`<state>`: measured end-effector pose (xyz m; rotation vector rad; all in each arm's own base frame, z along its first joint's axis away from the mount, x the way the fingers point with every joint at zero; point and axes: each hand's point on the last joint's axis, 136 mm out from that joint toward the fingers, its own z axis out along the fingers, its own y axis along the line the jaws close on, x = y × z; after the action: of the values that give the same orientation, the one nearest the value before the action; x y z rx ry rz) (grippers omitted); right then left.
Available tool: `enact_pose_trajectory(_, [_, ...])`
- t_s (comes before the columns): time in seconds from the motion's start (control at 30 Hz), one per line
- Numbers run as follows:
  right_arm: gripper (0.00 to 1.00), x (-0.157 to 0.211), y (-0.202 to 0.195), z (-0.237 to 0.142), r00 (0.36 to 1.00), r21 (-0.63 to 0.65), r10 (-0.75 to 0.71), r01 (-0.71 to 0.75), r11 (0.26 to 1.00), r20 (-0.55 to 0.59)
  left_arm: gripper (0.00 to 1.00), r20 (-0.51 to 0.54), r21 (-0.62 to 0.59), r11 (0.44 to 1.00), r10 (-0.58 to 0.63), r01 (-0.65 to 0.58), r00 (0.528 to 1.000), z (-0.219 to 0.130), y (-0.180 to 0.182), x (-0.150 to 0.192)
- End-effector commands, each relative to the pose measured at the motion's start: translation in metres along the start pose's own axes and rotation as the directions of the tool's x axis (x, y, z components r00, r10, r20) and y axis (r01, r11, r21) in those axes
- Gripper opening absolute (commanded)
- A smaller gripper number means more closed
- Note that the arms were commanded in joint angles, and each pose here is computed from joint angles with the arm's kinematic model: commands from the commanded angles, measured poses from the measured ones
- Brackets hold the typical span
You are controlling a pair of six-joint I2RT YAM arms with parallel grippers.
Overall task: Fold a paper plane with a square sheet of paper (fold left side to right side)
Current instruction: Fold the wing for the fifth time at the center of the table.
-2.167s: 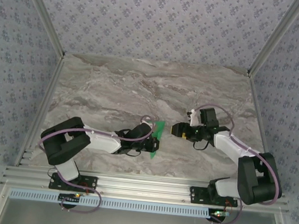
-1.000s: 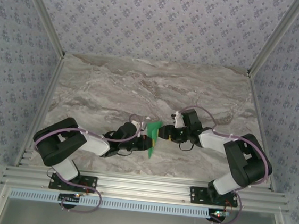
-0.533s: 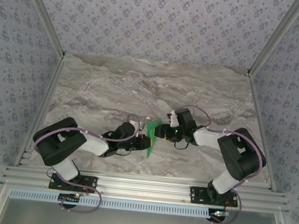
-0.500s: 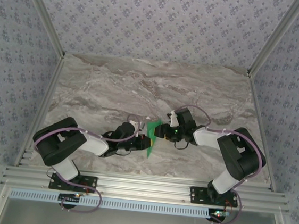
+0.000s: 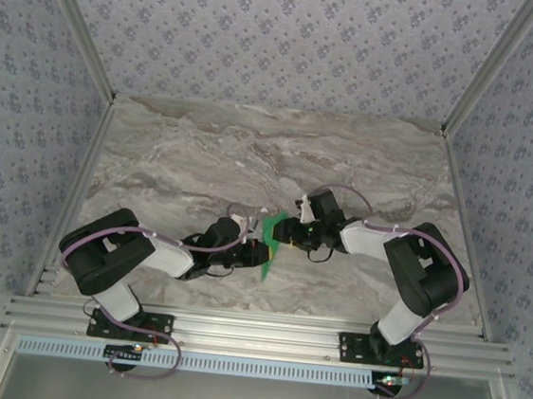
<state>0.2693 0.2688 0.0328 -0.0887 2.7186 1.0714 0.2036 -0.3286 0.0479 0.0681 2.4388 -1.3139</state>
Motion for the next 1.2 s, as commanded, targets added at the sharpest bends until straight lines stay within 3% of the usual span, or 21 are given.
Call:
enact_pose_trajectory(0.0, [0.54,0.012,-0.026,0.011,0.998,0.119,0.044,-0.038,0.992,-0.043,0.11,-0.002,0.041,0.999,0.018,-0.018,1.0,0.002,-0.011,-0.005])
enact_pose_trajectory(0.47, [0.54,0.017,-0.037,0.015,0.996,0.16,0.055,-0.043,0.986,-0.068,0.23,0.034,0.038,0.999,0.016,-0.017,0.999,-0.015,-0.012,-0.02])
enact_pose_trajectory(0.77, [0.53,0.019,-0.038,0.015,0.996,0.163,0.054,-0.042,0.986,-0.071,0.41,0.067,0.005,1.0,-0.025,0.024,0.997,-0.027,-0.001,-0.038])
enact_pose_trajectory(1.17, [0.53,0.02,-0.038,0.013,0.996,0.164,0.054,-0.041,0.986,-0.072,0.42,0.032,0.016,0.999,-0.05,0.049,0.998,-0.009,0.001,-0.045])
